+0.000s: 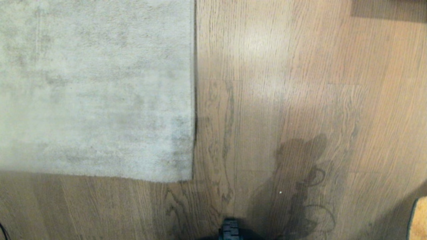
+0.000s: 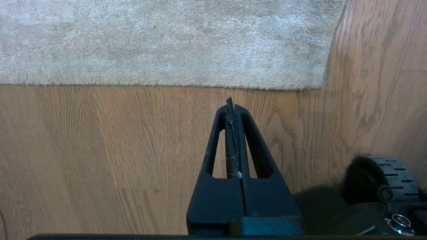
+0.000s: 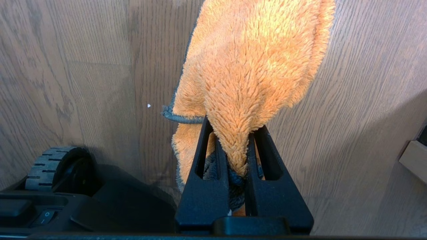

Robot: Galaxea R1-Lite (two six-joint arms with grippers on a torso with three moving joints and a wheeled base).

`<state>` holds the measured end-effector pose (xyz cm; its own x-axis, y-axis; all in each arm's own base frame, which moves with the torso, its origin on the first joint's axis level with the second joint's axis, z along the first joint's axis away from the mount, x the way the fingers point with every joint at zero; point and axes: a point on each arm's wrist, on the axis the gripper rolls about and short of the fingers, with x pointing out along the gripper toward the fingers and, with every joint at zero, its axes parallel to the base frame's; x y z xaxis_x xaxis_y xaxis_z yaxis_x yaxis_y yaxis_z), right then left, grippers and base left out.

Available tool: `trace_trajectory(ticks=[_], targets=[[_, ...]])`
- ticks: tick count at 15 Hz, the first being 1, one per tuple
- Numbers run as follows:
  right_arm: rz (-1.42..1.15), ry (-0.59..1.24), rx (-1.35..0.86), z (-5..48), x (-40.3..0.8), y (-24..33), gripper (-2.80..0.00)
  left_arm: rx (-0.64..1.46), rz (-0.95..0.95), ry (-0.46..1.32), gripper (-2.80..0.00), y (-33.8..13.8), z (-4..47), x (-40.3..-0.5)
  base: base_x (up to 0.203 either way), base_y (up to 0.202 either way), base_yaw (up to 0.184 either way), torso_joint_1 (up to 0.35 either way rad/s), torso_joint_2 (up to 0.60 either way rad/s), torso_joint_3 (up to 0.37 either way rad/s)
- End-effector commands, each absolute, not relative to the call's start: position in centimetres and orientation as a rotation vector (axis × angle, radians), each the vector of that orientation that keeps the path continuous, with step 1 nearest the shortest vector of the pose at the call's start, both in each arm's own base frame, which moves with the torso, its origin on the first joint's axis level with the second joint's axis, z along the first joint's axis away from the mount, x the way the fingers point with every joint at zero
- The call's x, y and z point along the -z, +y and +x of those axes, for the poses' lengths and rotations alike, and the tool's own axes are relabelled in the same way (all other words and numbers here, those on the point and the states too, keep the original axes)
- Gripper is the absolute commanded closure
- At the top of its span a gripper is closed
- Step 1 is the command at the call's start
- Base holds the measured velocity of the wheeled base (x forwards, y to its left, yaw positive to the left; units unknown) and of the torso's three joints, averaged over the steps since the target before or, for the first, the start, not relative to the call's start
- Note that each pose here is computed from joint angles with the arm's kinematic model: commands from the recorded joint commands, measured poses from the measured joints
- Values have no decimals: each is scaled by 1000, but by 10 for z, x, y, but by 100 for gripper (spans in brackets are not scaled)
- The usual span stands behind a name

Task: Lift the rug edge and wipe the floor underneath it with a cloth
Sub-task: Put down the rag

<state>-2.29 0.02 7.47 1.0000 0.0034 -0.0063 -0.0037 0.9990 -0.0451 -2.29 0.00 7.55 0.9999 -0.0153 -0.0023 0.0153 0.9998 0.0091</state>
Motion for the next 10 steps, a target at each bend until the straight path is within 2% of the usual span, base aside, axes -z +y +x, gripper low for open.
trace_trajectory(ticks=[1, 10], targets=[[-43, 8, -3, -23, -75, 0, 0, 15, 9, 1, 0, 0, -23, -76, 0, 0, 0, 0, 0, 0], [-26, 3, -10, -24, -83, 0, 0, 15, 9, 1, 0, 0, -23, -76, 0, 0, 0, 0, 0, 0]])
